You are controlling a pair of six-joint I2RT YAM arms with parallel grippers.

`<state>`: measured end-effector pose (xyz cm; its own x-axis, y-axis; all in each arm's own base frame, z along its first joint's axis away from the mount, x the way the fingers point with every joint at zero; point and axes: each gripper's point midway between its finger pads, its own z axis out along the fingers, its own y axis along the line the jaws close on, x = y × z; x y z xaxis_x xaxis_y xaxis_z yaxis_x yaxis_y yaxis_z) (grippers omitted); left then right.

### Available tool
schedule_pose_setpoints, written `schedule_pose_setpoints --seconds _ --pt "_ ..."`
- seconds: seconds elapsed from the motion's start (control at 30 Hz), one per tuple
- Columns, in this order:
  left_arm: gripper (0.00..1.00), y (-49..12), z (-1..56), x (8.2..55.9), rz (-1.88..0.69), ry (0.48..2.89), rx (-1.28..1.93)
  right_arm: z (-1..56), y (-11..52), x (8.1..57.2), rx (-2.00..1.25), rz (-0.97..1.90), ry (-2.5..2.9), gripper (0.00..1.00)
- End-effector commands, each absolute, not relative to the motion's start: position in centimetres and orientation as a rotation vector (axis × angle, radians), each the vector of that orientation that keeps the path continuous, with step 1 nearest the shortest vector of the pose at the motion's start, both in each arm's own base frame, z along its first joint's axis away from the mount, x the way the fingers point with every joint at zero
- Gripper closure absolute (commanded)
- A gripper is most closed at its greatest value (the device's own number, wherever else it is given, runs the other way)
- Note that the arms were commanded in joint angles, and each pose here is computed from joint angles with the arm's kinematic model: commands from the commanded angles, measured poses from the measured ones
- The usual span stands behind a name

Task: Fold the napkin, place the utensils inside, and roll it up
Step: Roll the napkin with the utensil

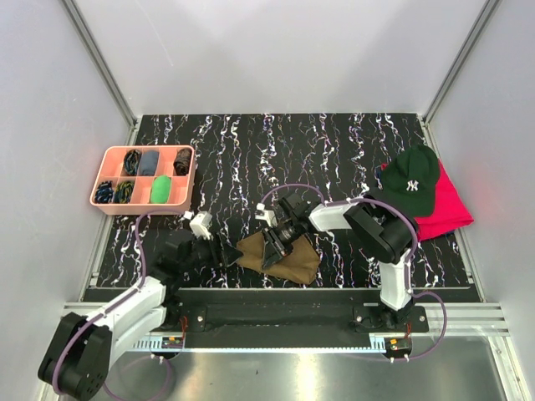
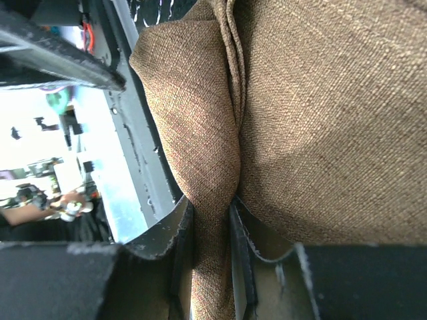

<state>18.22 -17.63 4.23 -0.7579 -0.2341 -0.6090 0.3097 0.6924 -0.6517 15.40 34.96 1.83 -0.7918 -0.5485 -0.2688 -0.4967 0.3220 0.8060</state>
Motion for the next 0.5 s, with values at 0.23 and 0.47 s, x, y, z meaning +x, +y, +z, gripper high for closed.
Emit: schedule_pose_setpoints --seconds 0.23,0.47 --pt "0.42 -18.9 6.2 20.0 -1.055 2.105 0.144 -0.8 34.1 15.2 0.899 -1.427 -2.481 0.73" --pt "0.46 -19.2 6.0 20.3 -1.068 2.097 0.151 -1.3 33.8 15.1 0.888 -1.407 -2.487 0.73"
